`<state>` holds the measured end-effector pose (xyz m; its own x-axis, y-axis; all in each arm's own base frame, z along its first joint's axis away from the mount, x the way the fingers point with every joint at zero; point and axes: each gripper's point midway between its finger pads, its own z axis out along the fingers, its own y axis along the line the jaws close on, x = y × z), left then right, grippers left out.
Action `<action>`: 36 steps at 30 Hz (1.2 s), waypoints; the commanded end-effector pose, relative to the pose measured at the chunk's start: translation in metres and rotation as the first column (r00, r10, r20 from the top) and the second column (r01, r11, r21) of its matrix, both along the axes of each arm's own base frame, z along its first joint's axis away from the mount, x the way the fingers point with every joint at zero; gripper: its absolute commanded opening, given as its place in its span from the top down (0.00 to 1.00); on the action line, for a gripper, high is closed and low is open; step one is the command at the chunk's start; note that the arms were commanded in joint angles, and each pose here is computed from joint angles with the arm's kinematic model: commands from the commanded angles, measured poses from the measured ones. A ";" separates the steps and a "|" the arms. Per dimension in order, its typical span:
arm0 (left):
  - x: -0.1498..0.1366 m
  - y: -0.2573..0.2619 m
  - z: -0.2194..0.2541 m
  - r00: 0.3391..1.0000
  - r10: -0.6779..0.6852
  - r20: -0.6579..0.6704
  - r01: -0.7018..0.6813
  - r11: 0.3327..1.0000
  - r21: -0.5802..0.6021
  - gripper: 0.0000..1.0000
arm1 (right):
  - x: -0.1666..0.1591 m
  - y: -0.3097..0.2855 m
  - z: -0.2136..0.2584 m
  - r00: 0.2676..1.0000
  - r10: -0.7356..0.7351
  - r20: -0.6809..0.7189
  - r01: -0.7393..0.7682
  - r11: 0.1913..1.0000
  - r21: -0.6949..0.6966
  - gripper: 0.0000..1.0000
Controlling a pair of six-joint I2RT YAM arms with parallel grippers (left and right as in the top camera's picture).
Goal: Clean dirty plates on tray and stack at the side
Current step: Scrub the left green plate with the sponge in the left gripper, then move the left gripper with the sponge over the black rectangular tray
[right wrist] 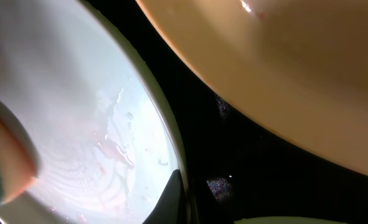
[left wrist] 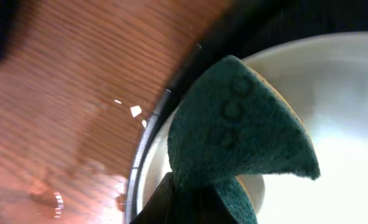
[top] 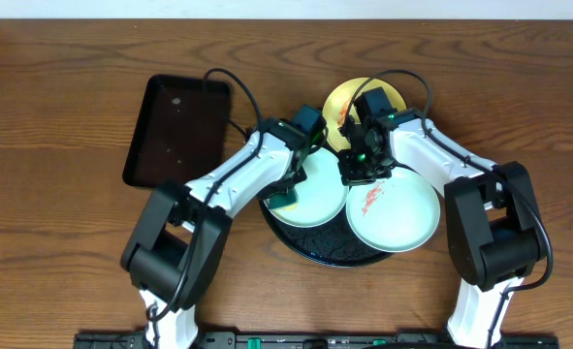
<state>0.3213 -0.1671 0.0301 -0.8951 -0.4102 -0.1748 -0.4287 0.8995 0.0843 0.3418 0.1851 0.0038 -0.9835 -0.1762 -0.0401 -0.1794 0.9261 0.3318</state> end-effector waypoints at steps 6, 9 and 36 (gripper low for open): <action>0.017 0.010 0.038 0.985 0.026 0.171 -0.030 0.999 0.021 0.93 | 0.000 -0.020 -0.011 1.000 -0.016 0.001 0.016 0.995 -0.099 0.99; 0.014 -0.018 0.033 0.987 -0.008 0.163 0.018 0.998 -0.058 0.93 | 0.000 -0.020 -0.011 1.000 -0.015 0.000 0.015 0.995 -0.099 0.99; -0.012 0.031 0.007 0.990 -0.128 0.050 0.101 0.924 0.369 0.92 | -0.003 -0.019 -0.010 1.000 -0.015 -0.011 0.014 0.996 -0.090 0.99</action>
<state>0.3011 -0.1800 0.0295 -0.9308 -0.2591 -0.2579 -0.3163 0.9245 0.2126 0.3401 0.1825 0.0029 -0.9839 -0.1760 -0.0316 -0.1768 0.9308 0.3199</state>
